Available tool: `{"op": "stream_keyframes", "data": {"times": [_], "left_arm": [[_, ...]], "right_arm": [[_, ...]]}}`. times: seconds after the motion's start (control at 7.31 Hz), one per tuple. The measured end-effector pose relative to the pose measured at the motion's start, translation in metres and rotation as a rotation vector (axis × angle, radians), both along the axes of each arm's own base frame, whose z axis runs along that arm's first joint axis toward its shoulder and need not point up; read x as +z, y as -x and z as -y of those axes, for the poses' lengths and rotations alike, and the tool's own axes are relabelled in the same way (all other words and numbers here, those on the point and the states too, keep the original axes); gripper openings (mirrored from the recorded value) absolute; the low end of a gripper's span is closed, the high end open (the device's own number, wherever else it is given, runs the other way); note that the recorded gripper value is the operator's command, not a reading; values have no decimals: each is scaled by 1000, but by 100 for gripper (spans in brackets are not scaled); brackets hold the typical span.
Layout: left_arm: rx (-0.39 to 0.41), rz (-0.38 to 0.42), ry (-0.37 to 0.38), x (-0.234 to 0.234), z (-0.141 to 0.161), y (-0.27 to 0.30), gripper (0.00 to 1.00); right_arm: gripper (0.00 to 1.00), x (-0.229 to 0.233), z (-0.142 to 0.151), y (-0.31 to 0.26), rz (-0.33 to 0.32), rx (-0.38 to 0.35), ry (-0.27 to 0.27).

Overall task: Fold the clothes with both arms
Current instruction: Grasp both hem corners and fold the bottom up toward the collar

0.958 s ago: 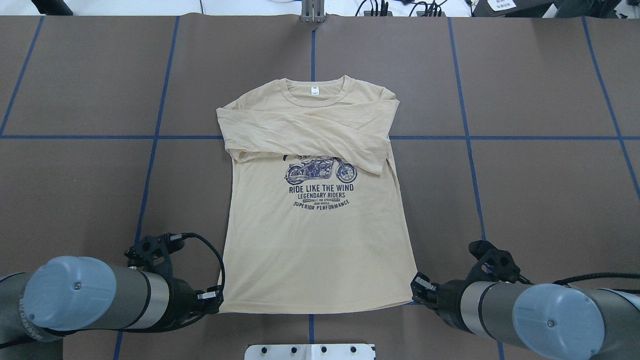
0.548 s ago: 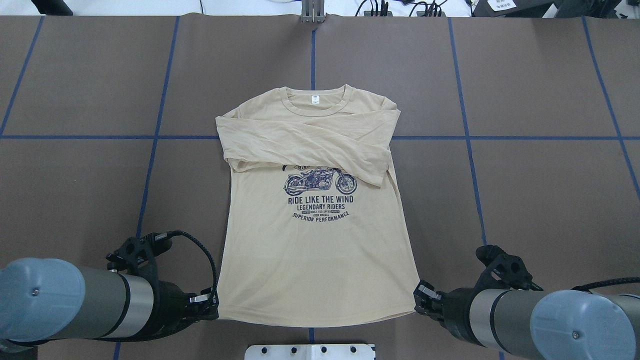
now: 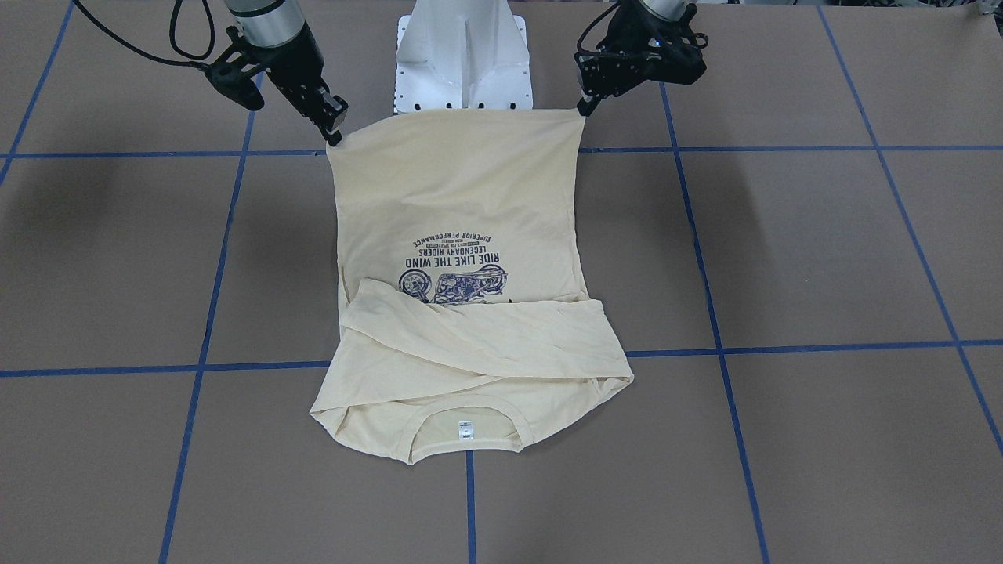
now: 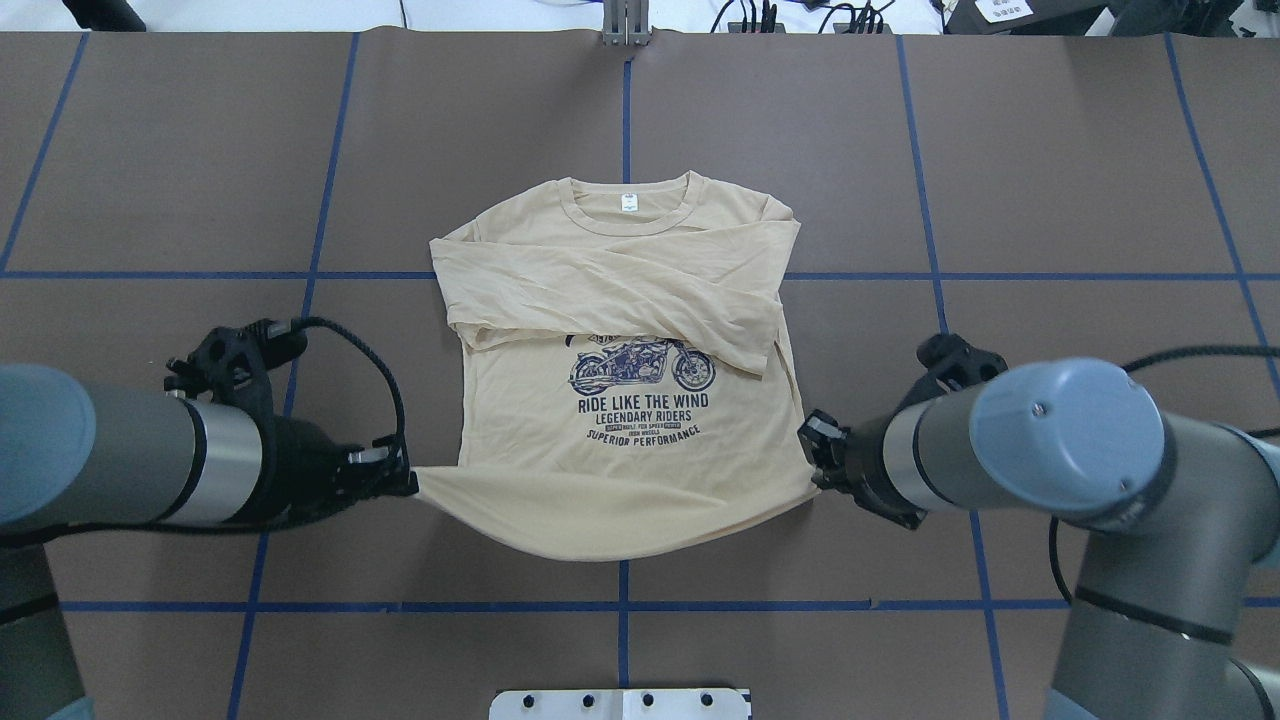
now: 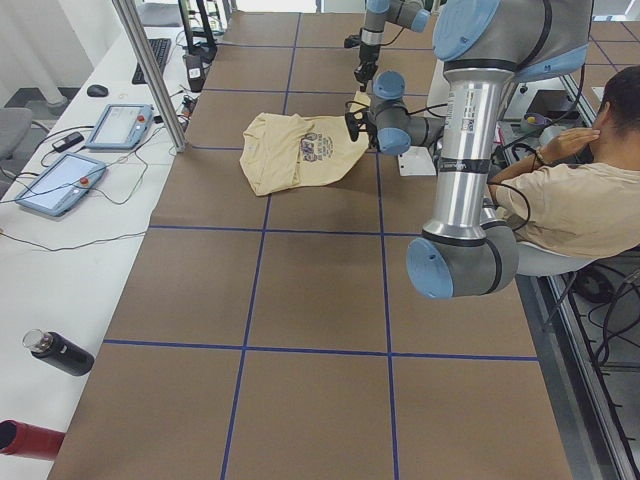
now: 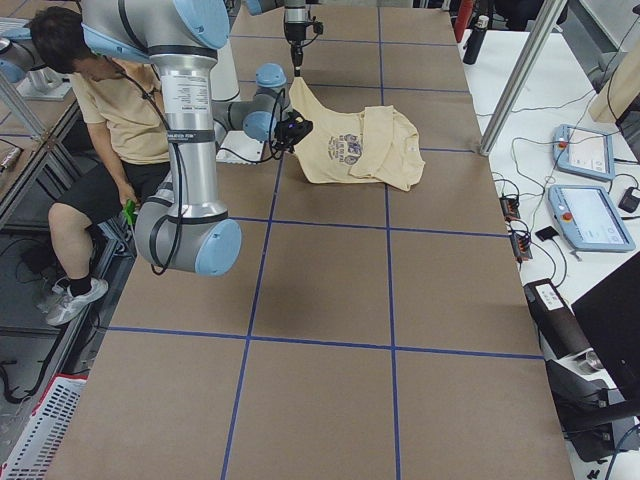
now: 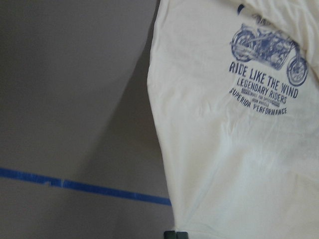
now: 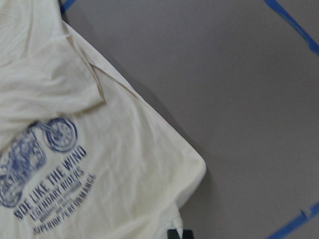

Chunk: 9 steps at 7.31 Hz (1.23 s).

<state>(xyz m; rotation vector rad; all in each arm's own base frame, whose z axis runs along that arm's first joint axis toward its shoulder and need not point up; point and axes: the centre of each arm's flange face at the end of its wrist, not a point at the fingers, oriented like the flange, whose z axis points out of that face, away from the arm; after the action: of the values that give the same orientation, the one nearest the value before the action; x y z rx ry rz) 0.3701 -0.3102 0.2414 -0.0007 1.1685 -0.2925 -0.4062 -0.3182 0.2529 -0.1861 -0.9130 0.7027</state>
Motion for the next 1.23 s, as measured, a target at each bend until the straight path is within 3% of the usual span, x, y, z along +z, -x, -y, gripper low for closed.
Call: {"op": "stream_keyframes", "data": {"times": [0.41,1.23], "left_arm": [[-105,82,-87,9,118,-2,0],[-204,108,-106,24,242,-36,0]], "right_arm": [[0,12,126,-10,-121,-6,-91],[0,15,247,22,-224,-3,-116]]}}
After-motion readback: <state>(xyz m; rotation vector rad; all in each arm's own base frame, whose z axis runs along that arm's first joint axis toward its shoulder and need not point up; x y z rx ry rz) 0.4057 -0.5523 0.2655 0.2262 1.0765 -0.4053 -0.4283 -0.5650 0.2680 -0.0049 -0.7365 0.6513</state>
